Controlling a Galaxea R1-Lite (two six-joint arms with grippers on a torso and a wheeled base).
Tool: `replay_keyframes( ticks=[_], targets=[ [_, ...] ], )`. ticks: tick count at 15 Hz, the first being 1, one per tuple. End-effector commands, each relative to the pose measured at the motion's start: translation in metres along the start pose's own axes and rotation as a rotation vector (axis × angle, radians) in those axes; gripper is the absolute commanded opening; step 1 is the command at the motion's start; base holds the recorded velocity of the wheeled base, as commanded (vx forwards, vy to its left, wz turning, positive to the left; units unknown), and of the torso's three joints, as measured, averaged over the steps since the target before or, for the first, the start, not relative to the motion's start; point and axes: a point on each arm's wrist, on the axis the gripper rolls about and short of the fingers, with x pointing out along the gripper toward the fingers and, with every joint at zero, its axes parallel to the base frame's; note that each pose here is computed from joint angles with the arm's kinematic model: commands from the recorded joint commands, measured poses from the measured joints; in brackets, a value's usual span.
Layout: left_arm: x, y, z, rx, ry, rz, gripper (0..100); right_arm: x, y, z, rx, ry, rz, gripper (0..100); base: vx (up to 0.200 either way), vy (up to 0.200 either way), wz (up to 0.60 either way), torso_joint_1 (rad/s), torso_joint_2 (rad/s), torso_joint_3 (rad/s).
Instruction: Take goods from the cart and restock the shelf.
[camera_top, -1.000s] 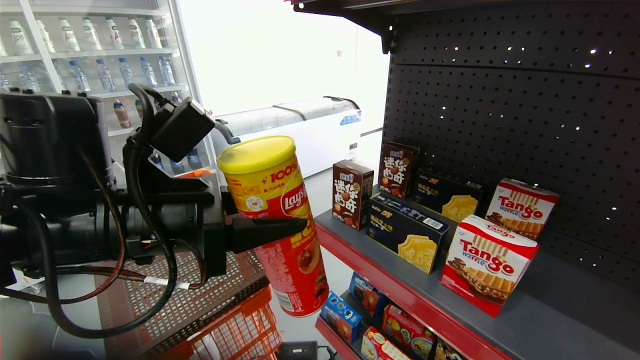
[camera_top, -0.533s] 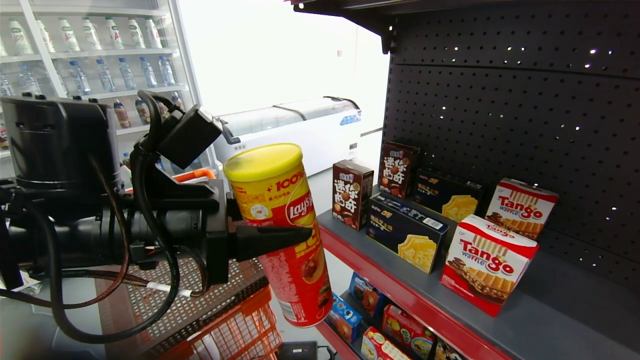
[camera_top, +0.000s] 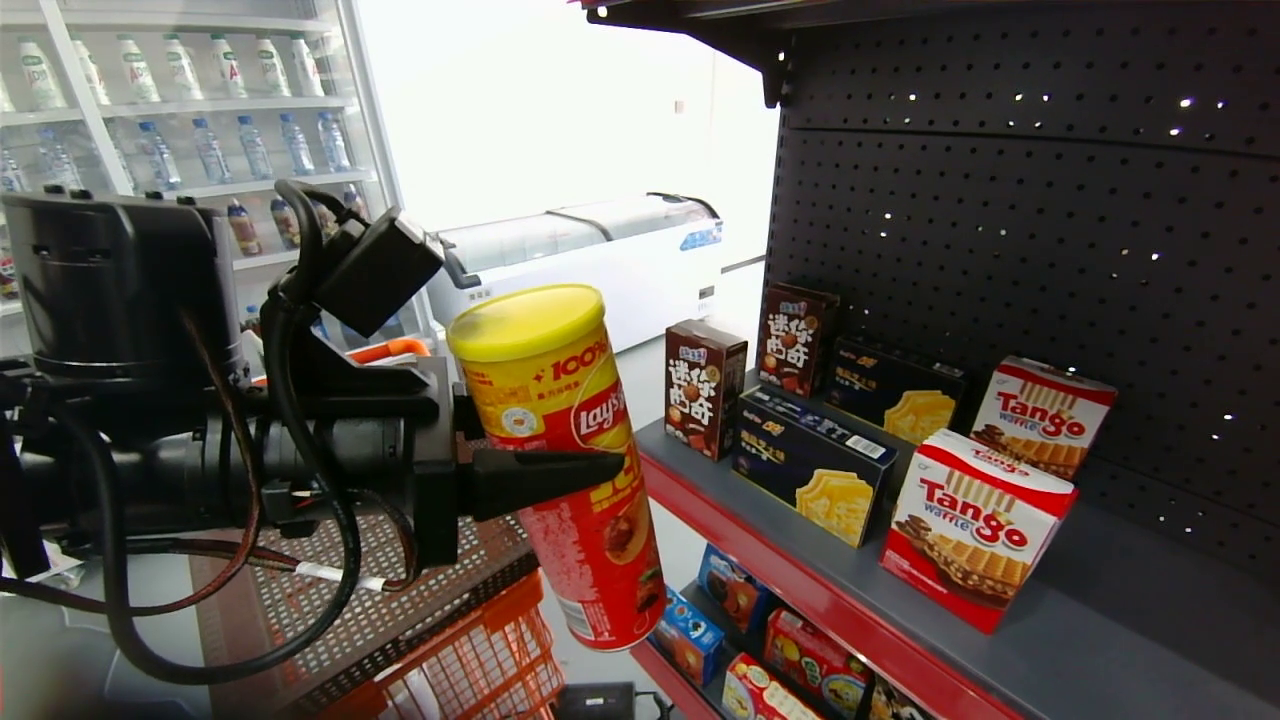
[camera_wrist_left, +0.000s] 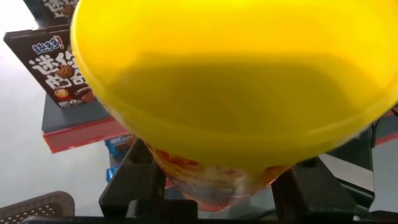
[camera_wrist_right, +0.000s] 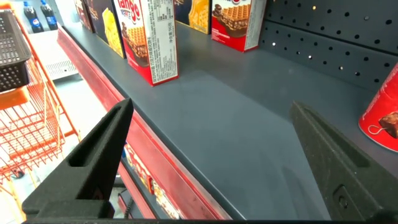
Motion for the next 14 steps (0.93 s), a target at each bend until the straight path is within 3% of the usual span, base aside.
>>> replay_keyframes(
  ticks=[1, 10, 14],
  targets=[
    [0.0035, -0.0015, -0.0001, 0.007, -0.006, -0.014, 0, 0.0, 0.0, 0.0, 0.0, 0.001, 0.001, 100, 0.0, 0.0, 0.0, 0.0, 0.0, 0.0],
    [0.003, -0.0024, -0.0002, 0.006, -0.005, -0.016, 0, 0.0, 0.0, 0.0, 0.002, 0.001, 0.001, 100, 0.0, 0.0, 0.0, 0.0, 0.0, 0.0],
    [0.0068, -0.0087, 0.0004, 0.013, -0.003, -0.044, 0, 0.0, 0.0, 0.0, 0.002, 0.001, 0.001, 100, 0.0, 0.0, -0.6, 0.001, 0.0, 0.005]
  ],
)
